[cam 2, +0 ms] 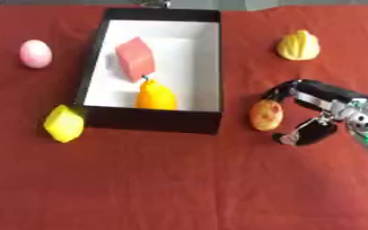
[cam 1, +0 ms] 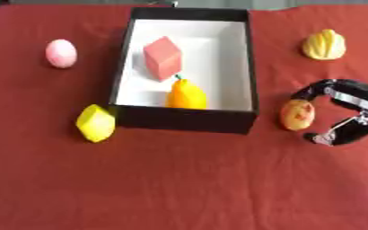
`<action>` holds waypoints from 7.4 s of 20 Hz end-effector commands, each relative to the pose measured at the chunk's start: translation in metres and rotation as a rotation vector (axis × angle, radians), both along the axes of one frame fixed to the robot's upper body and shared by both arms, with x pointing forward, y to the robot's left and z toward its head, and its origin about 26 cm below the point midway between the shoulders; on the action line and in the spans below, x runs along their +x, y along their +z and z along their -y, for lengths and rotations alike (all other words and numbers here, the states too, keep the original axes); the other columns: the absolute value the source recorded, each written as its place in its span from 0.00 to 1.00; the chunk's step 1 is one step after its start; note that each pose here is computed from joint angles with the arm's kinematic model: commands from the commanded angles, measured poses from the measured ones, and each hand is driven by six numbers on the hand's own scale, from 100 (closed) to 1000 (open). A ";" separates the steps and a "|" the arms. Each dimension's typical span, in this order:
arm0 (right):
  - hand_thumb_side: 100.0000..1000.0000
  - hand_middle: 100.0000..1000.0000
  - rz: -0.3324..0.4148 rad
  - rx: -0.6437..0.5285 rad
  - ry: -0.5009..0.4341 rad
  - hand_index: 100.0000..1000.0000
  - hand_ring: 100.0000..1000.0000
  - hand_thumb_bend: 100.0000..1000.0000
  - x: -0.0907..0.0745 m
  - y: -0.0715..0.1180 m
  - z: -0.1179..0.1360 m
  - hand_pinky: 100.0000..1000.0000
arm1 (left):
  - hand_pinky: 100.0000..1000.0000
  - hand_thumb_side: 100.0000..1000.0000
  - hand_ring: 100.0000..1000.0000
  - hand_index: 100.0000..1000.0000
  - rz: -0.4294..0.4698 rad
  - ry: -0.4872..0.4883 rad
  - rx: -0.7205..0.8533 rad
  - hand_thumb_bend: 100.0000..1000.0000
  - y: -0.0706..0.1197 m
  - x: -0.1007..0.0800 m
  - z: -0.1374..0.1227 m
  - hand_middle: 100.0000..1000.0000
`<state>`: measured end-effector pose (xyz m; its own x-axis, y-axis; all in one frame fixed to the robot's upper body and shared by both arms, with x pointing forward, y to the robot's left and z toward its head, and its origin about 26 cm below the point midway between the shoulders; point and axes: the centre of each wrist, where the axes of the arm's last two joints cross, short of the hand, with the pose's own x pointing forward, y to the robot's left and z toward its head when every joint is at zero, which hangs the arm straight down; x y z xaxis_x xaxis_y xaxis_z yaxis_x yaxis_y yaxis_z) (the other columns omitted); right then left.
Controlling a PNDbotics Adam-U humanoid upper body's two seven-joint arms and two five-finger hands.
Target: Pick up objects on the table and place them in the box.
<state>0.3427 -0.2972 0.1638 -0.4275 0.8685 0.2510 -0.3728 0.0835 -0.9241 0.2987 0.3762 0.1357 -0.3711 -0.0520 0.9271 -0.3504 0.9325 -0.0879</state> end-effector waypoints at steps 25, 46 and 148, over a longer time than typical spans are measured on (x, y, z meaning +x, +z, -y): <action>0.00 0.55 -0.006 0.062 -0.047 0.68 0.74 0.11 0.007 -0.010 -0.002 0.87 | 0.60 0.88 0.79 0.75 0.007 -0.003 0.021 0.21 0.005 0.000 0.000 0.80; 0.00 0.61 -0.101 0.182 -0.038 0.75 0.77 0.04 -0.023 0.031 -0.006 0.87 | 0.60 0.88 0.79 0.75 0.004 -0.004 0.036 0.21 0.007 0.000 -0.001 0.80; 0.00 0.80 0.217 0.018 -0.352 0.94 0.92 0.27 0.094 0.111 0.090 0.92 | 0.60 0.87 0.80 0.75 0.007 0.014 0.074 0.20 0.010 0.000 -0.004 0.81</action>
<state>0.4391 -0.3778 0.2590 -0.1564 0.9626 0.2213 -0.1545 0.1975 -0.9681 0.2984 0.3765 0.1332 -0.3500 -0.0943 0.9320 -0.3686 0.9285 -0.0444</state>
